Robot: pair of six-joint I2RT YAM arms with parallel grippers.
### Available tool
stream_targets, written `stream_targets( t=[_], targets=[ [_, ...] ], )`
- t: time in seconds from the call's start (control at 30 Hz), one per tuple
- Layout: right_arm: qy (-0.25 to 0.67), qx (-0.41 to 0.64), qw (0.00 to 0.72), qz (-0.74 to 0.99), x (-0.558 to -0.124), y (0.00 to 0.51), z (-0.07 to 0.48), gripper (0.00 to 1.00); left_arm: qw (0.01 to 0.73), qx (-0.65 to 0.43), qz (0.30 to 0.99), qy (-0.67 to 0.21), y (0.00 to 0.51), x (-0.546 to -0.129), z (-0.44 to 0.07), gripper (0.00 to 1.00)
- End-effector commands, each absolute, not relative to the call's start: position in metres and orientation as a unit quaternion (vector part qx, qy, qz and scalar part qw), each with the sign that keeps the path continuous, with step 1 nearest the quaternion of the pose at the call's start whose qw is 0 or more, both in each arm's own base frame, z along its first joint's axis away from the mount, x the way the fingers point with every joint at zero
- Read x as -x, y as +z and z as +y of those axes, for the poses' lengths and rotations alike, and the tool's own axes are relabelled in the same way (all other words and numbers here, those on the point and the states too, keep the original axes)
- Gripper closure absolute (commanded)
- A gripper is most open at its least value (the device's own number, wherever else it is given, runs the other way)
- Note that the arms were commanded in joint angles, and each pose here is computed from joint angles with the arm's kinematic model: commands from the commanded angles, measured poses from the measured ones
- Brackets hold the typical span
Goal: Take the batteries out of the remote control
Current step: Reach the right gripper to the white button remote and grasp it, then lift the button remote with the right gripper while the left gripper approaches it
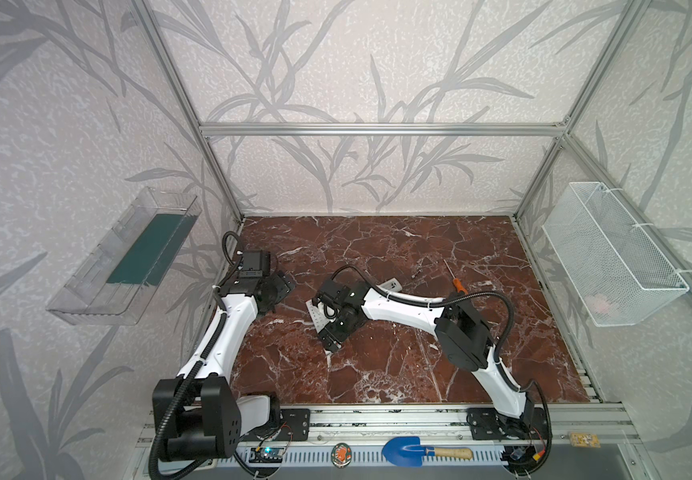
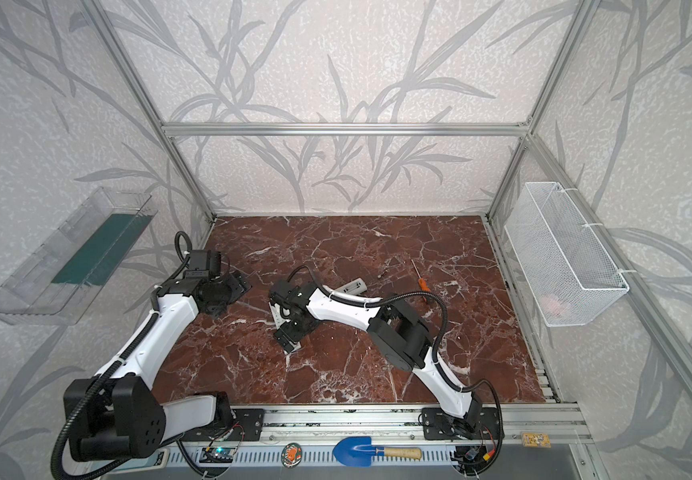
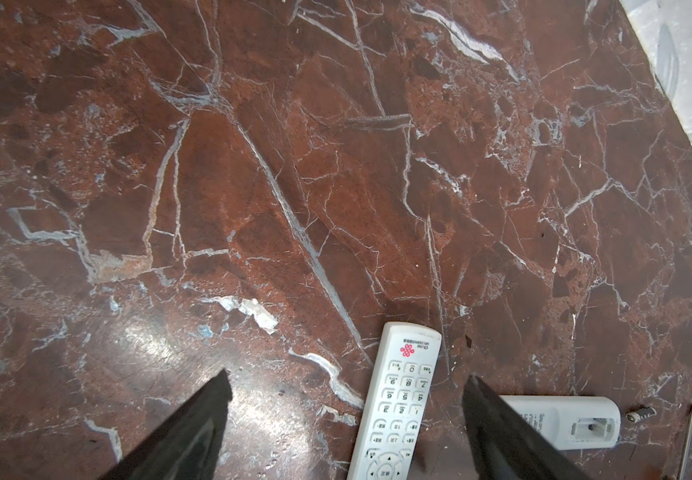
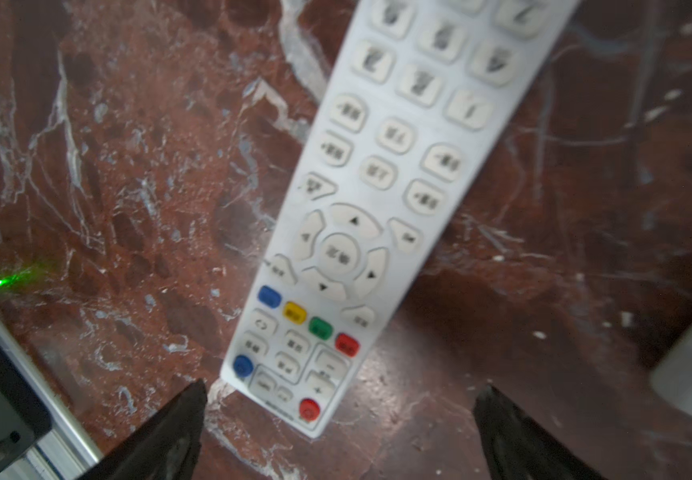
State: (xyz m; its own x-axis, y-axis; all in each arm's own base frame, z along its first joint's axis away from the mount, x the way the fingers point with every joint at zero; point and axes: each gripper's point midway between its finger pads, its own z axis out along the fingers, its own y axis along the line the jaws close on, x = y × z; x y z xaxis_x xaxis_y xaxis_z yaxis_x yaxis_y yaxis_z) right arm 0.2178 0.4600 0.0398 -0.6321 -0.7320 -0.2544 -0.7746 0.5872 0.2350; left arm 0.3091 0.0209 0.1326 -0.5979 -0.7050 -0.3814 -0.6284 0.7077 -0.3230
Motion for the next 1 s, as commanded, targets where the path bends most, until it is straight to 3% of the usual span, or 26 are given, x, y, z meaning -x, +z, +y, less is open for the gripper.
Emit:
stream_targets(
  t=[0.0,0.23,0.5,0.97],
  targets=[
    [0.187,0.446,0.055,0.873,-0.201,0.045,0.476,0.01,0.244,0.38,0.89,-0.065,0.132,-0.303,0.027,0.11],
    [0.172,0.452,0.051,0.874,-0.199,0.03,0.481,0.01,0.239,0.371,0.894,-0.072,0.133,-0.307,0.023,0.11],
    [0.091,0.458,0.076,0.881,-0.22,0.004,0.47,0.02,0.22,0.352,0.907,-0.067,0.135,-0.302,0.021,0.11],
    [0.083,0.467,0.12,0.872,-0.229,0.036,0.462,0.64,0.228,0.35,0.905,-0.075,0.135,-0.297,0.02,0.08]
  ],
)
